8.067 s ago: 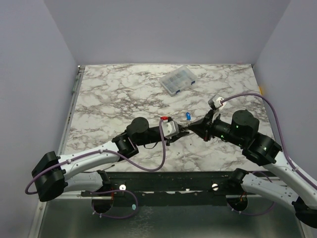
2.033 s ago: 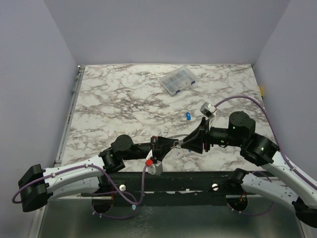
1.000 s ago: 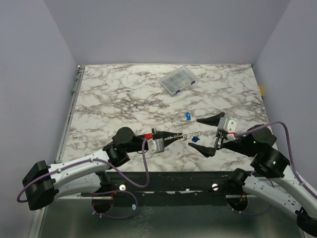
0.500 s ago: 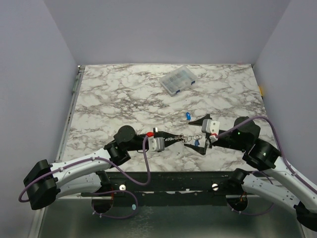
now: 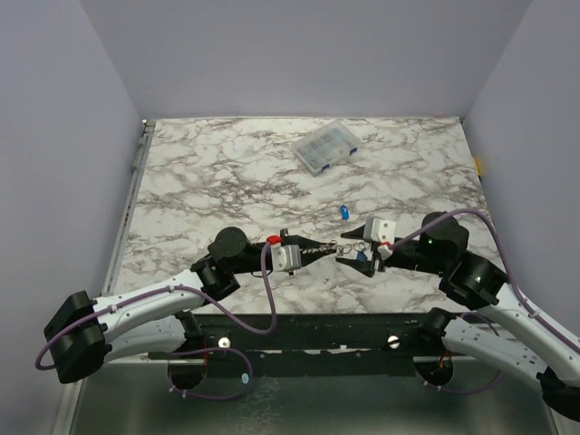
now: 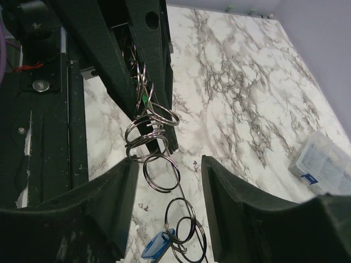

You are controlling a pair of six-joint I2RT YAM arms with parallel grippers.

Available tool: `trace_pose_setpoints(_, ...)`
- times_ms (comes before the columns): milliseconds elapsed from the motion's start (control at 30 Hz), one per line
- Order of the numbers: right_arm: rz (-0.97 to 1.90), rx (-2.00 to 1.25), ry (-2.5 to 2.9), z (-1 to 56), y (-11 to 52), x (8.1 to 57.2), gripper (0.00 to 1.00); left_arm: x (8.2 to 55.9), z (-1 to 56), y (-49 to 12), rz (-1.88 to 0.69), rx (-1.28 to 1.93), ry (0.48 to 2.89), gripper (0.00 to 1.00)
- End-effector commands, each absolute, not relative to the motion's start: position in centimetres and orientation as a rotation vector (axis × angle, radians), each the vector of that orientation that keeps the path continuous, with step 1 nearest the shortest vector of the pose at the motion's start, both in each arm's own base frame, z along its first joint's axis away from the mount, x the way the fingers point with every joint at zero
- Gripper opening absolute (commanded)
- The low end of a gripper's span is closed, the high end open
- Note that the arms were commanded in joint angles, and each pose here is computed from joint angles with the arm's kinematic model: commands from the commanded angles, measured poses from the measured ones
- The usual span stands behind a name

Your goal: Put the keys on the keyring

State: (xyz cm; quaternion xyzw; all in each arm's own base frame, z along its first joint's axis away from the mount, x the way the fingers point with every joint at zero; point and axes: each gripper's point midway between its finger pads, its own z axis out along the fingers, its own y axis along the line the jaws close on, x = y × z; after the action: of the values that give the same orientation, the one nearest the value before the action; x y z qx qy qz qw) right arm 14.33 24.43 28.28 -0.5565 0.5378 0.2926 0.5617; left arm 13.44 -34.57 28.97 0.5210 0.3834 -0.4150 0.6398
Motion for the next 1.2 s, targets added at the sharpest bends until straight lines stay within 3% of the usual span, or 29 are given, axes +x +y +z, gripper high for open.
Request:
trace_pose_setpoints(0, 0.703, -1.319, 1.255, 27.9, 25.0, 14.4, 0.54, 13.6, 31.7, -34.5, -0.962, 1.128, 0.82, 0.0)
trace_pose_setpoints(333, 0.75, -1.284, 1.185, 28.9, 26.0, 14.2, 0.39, 13.4, 31.5, -34.7, -0.983, 1.138, 0.818, 0.0)
trace_pose_setpoints(533, 0.757, -1.217, 1.107, 30.7, 25.9, 14.1, 0.18, 13.1, 31.2, -34.8, -0.997, 1.156, 0.813, 0.0)
trace_pose_setpoints(767, 0.882, -1.097, 0.938, 34.3, 26.0, 12.2, 0.16, 12.9, 30.4, -35.2, -1.019, 1.182, 0.823, 0.0)
trace_pose_setpoints(867, 0.894, -1.061, 0.914, 34.8, 25.8, 12.0, 0.08, 12.4, 30.1, -35.4, -1.039, 1.207, 0.811, 0.0)
trace_pose_setpoints(933, 0.879, -1.058, 0.919, 34.9, 25.5, 12.1, 0.02, 12.0, 29.9, -35.2, -1.045, 1.229, 0.807, 0.13)
trace_pose_setpoints(1033, 0.836, -1.1, 0.972, 34.2, 25.4, 12.5, 0.01, 11.8, 29.5, -34.5, -0.987, 1.314, 0.799, 0.49)
trace_pose_setpoints(1167, 0.791, -1.135, 1.065, 32.8, 24.9, 13.1, 0.01, 13.3, 30.8, -33.4, -0.887, 1.272, 0.898, 0.67)
